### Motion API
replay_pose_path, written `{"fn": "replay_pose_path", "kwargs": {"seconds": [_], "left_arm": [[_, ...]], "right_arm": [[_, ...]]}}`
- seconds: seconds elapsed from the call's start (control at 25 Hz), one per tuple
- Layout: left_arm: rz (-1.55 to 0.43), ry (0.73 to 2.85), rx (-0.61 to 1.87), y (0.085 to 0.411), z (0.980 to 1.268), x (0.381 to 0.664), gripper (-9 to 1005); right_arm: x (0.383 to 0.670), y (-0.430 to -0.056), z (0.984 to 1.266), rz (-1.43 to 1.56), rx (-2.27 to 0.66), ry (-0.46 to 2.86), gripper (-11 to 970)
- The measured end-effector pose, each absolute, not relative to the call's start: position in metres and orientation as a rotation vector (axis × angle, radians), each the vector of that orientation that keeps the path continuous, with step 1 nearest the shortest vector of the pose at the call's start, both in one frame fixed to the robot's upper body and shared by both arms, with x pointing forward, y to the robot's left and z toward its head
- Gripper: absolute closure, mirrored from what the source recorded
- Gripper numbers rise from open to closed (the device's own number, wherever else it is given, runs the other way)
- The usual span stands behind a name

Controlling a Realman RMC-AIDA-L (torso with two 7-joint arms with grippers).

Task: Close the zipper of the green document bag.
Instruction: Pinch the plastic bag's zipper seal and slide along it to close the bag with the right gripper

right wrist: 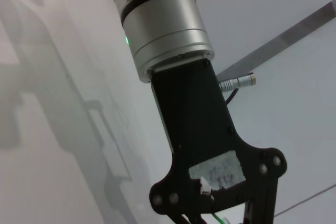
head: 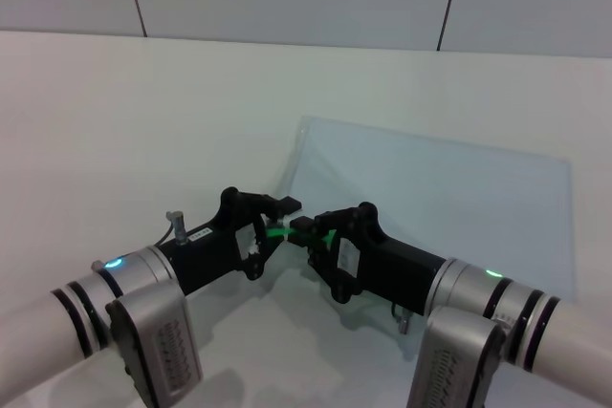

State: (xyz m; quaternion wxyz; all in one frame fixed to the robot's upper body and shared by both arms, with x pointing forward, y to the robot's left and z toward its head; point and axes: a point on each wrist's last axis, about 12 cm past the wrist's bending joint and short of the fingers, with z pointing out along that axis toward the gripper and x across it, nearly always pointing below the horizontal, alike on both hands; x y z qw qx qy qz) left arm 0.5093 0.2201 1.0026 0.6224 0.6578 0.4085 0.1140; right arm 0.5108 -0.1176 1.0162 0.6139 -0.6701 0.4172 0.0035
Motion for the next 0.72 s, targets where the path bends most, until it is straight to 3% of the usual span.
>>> {"fn": "replay_pose_path", "kwargs": {"seconds": [0.72], "left_arm": [[0.272, 0.947, 1.515, 0.224, 1.0, 0.505, 950]], "right_arm": [[0.501, -0.129, 1.01, -0.02, -1.504, 1.014, 866]]}}
